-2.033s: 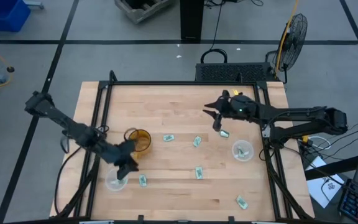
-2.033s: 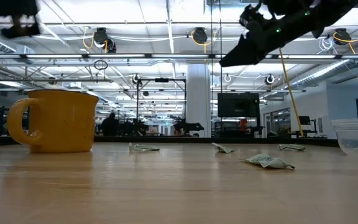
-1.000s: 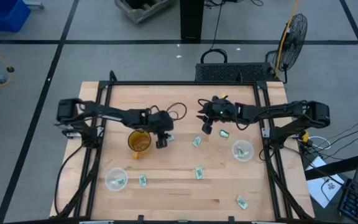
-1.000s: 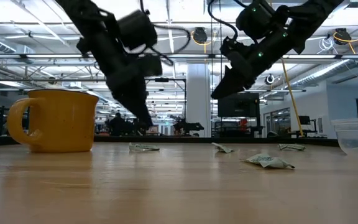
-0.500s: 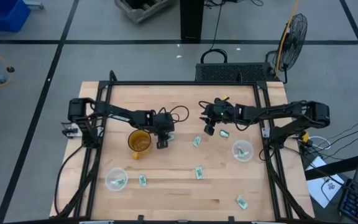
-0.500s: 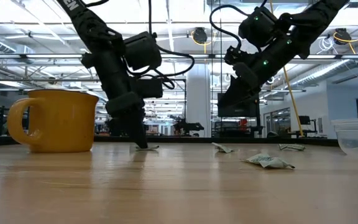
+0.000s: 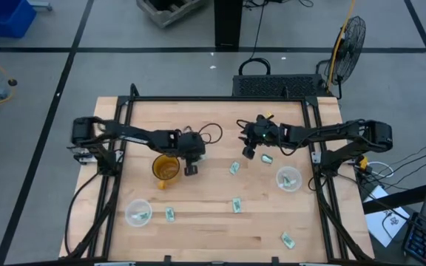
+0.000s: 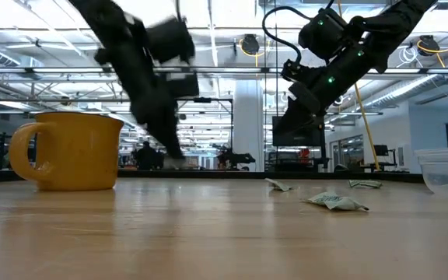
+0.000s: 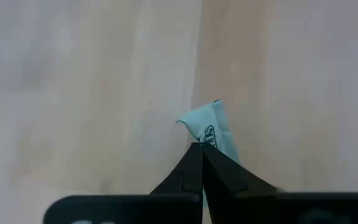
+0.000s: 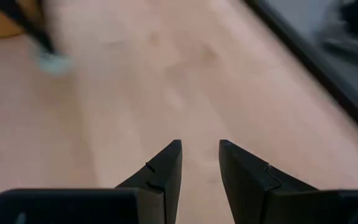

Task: Pick and place Stevia / Truvia into bins
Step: Put the stevia packet into the left transparent container

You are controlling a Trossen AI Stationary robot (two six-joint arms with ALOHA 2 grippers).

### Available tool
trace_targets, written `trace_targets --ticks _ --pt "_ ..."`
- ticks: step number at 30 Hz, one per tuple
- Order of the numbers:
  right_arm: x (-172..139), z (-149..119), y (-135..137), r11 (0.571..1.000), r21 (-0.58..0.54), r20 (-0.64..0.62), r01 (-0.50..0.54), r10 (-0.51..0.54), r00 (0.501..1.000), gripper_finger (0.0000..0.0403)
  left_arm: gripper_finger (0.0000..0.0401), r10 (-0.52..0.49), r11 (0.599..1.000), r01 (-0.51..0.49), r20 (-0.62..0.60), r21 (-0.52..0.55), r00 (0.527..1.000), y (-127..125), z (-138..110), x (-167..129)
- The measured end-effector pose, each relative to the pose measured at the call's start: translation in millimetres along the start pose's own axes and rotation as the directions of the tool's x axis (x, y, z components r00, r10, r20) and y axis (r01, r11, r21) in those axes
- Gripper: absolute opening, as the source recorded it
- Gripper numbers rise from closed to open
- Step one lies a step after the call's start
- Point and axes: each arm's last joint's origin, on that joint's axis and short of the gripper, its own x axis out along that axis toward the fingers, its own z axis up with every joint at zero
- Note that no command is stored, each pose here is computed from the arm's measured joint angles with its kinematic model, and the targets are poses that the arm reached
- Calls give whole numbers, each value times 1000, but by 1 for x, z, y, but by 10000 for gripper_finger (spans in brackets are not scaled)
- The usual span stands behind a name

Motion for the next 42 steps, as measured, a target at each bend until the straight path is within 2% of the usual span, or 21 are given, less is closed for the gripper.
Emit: trace_targets --ticks 3,7,11,14,19,23,30,35,42 --pt "0 0 -3 997 2 3 81 -81 997 102 6 -9 999 11 65 -32 998 -3 5 -39" --pt "1 0 -7 995 -11 2 98 -98 995 102 3 -33 995 46 148 -85 988 -13 0 -101" --pt "1 1 -11 993 -37 9 110 -110 994 102 9 -159 980 166 70 -109 985 -30 -33 -156" --pt "2 4 -15 991 -56 34 123 -121 992 102 4 -244 955 238 -11 -178 970 -44 -62 -187" --pt "2 11 -21 989 -36 101 143 -139 985 102 8 -391 871 333 -99 -363 915 -66 -94 -214" --pt "2 14 -25 988 -19 129 154 -151 980 102 3 -468 814 374 -121 -445 875 -87 -110 -208" --pt "2 13 -28 987 -3 124 162 -161 979 102 3 -519 775 356 -203 -523 831 -118 -152 -153" --pt "2 14 -28 987 1 134 162 -161 978 102 15 -538 721 352 -162 -597 827 -124 -174 -122" --pt "2 17 -28 987 11 166 162 -162 973 102 18 -522 699 305 -170 -647 836 -119 -191 -105"
